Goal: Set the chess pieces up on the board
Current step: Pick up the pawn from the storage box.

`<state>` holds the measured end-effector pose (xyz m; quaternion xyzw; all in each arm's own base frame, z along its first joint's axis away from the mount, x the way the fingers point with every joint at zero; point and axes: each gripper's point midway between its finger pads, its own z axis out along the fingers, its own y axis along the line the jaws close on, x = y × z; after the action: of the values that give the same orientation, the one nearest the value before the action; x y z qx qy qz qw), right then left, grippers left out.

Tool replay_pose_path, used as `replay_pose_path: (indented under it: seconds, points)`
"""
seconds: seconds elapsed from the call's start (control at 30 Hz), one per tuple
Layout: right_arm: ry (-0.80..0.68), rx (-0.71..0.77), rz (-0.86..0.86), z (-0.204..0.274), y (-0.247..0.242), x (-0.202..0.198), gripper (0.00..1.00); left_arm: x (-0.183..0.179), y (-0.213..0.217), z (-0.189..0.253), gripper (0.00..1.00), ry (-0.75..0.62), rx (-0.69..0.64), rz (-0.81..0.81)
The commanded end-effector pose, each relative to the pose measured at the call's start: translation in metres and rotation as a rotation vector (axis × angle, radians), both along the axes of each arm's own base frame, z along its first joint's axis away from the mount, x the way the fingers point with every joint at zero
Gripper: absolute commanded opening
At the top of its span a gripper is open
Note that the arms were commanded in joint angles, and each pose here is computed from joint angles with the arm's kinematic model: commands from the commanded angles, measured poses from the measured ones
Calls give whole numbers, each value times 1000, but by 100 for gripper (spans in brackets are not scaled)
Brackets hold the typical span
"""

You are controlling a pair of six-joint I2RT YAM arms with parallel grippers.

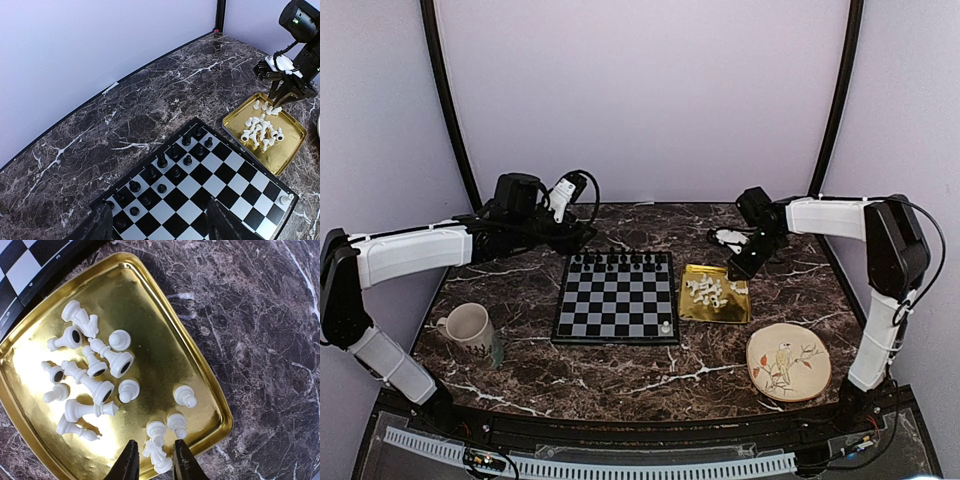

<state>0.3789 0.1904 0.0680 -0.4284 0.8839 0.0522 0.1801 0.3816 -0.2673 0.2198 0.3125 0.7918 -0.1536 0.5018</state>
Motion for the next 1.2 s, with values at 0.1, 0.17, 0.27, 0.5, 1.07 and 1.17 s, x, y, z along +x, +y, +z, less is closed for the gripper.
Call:
replay_pose_path:
  seconds: [0.1,0.17,0.27,0.5,1.07,1.17]
  points:
    - [48,-36,3,-24,-3,-3,25,-4,-2,19,67,-38,-21,-19]
    - [63,-36,7,-29,-3,-6,25,-3,-2,18,67,-36,-19,-19]
    - [81,-39,11,-34,-3,-8,23,-2,-3,16,67,-32,-17,-19]
    - [102,-40,16,-39,-3,-13,16,-1,-4,12,67,-23,-11,-20]
    - [-21,138,101,56,38,-18,0,-7,-4,20,67,-18,-45,-27]
    - [-55,127,178,76,57,-30,0,-8,-2,26,67,-14,-67,-9]
